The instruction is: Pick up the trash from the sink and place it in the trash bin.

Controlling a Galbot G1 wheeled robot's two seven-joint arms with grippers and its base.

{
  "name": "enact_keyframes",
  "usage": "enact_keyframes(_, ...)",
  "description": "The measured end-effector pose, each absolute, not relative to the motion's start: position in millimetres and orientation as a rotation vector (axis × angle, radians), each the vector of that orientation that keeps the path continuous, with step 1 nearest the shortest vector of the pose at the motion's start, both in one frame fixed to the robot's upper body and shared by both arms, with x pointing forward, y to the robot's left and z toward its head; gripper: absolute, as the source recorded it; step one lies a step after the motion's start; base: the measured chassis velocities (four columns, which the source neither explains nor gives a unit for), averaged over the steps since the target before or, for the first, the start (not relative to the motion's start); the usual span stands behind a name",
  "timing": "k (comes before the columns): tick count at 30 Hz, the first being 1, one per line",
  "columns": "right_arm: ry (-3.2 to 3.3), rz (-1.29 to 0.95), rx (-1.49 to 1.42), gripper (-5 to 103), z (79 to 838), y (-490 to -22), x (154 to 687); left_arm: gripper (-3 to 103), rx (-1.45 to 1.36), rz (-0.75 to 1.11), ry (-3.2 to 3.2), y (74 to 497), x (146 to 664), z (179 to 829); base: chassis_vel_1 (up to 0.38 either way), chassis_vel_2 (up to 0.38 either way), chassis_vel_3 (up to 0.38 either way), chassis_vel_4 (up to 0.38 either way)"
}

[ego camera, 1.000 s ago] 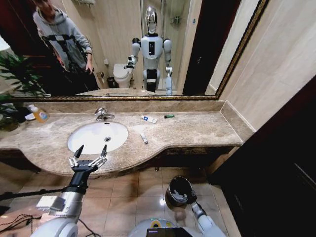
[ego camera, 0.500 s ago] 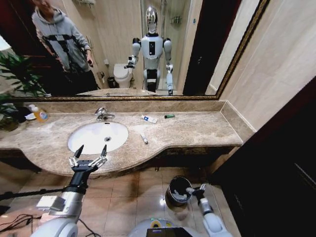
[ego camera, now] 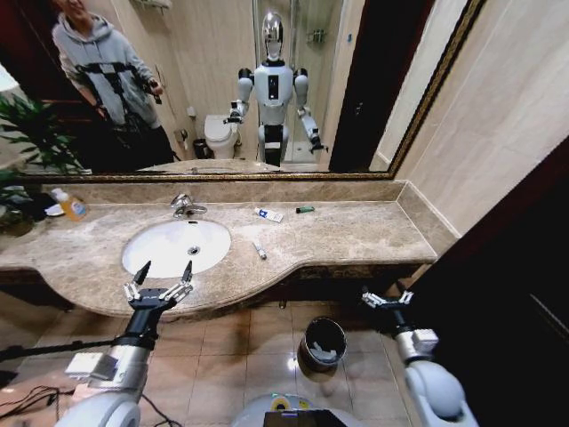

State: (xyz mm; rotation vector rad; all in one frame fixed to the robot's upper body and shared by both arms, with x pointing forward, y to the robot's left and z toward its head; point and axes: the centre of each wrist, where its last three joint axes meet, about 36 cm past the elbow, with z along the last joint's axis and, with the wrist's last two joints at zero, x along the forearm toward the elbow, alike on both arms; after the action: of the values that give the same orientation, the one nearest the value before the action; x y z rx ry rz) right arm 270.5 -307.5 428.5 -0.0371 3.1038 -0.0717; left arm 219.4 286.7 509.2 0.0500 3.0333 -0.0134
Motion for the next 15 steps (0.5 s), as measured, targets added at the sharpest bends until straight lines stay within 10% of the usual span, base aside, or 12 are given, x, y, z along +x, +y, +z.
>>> enact_keyframes(15,2.996,-0.122,-0.668,100,474.1,-245.4,358.5,100,0.050,-0.013,3.033,286.7,219.4,509.3,0.000,0.000,0.000,0.000)
